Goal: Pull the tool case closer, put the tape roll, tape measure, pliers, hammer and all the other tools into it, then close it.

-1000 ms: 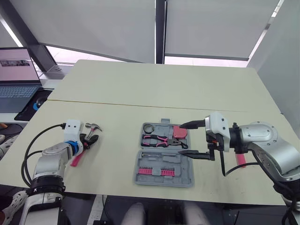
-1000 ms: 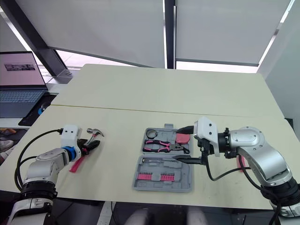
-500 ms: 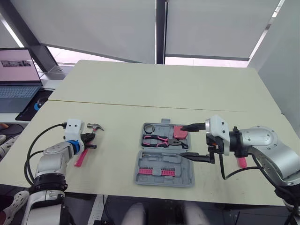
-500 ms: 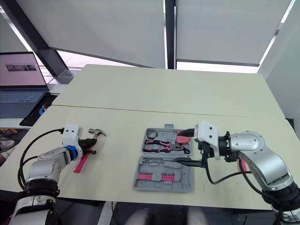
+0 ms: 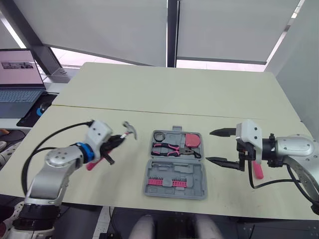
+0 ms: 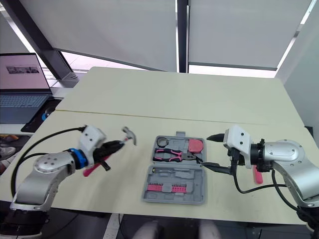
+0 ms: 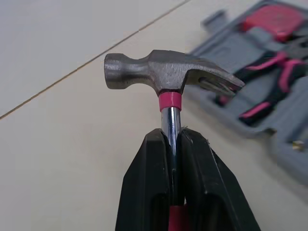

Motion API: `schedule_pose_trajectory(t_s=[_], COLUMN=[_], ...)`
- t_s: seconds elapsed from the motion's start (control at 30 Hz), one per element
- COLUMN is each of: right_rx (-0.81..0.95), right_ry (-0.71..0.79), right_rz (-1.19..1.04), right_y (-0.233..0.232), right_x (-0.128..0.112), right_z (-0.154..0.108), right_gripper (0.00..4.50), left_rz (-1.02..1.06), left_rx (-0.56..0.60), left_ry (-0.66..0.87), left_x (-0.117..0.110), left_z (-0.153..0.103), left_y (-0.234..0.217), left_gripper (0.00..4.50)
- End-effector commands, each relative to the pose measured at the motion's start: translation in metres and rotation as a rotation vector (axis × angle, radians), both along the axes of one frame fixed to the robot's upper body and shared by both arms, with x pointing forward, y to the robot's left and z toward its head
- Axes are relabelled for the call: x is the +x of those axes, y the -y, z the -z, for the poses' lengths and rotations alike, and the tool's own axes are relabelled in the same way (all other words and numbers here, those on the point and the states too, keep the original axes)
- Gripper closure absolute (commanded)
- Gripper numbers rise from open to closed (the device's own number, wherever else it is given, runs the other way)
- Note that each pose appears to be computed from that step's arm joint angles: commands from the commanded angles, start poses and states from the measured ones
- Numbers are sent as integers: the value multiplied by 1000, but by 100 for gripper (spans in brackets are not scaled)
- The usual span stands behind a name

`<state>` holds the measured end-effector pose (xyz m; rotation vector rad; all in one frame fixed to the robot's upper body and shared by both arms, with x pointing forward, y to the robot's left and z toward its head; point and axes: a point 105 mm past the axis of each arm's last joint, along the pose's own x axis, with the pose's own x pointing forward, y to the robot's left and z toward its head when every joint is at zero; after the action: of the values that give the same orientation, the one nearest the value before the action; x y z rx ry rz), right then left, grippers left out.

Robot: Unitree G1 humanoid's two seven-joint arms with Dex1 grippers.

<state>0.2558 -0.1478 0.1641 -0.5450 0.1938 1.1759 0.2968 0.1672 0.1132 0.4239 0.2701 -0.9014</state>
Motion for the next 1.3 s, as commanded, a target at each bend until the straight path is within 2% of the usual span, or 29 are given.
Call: schedule_pose_trajectory(t_s=[0.03, 0.13, 0.27, 0.57, 0.87, 1.3], right_rx=[-51, -86, -94, -102, -102, -103], right_ry=[25, -3, 4, -5, 1, 2], right_rz=[-43, -43, -17, 16, 21, 30], right_y=[4, 9, 10, 14, 13, 13], right_x=[-13, -20, -22, -27, -26, -26], right_z=[-5, 2, 4, 8, 7, 6], right_gripper=[0, 0, 0, 0, 0, 0], left_rz=[256, 376, 488, 521, 540, 545], left_rx=[29, 42, 121, 278, 314, 330], left_ry=[-27, -87, -135, -191, -216, -193], left_x=[-18, -24, -25, -20, -25, -19], left_z=[-9, 0, 13, 39, 55, 57], left_y=[45, 71, 101, 128, 145, 155], left_gripper=[443, 443, 443, 443, 443, 443])
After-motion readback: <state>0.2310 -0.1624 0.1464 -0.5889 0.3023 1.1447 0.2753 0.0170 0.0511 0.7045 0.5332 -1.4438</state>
